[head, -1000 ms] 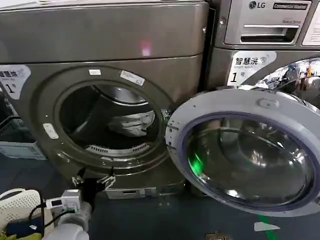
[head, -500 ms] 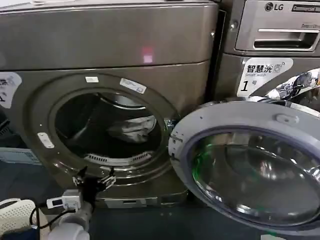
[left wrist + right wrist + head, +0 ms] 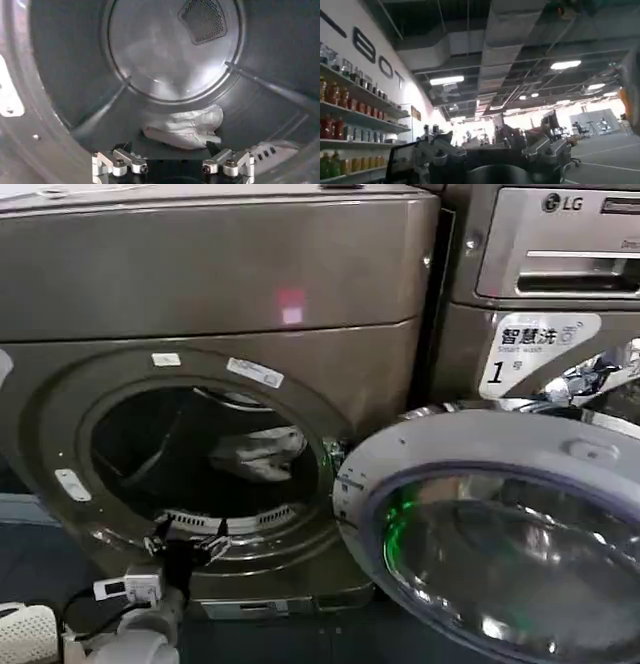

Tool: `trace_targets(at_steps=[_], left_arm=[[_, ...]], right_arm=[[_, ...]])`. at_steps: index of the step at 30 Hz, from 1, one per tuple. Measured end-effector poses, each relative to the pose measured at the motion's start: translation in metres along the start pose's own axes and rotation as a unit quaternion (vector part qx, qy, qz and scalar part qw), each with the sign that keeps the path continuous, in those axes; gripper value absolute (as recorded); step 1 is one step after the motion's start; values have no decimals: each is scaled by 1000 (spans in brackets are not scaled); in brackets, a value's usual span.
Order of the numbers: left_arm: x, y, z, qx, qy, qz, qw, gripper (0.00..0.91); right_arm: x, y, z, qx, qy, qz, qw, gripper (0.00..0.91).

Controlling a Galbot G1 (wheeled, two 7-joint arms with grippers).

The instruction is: Grasp the clothes from the dryer.

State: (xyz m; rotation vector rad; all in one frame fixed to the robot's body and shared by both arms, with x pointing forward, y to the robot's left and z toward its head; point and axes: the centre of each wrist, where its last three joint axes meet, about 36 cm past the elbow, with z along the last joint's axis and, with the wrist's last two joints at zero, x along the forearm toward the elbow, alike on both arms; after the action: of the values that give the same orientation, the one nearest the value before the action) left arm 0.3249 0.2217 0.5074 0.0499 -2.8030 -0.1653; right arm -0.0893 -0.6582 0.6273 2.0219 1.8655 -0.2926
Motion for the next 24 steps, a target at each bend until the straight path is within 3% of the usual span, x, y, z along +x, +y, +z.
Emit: trace_targets(at_steps=[24], left_arm=[[-14,0,6,4,12,-6,1000,907]], right_arm=[[3,4,6,7,-4,0,1000,907]])
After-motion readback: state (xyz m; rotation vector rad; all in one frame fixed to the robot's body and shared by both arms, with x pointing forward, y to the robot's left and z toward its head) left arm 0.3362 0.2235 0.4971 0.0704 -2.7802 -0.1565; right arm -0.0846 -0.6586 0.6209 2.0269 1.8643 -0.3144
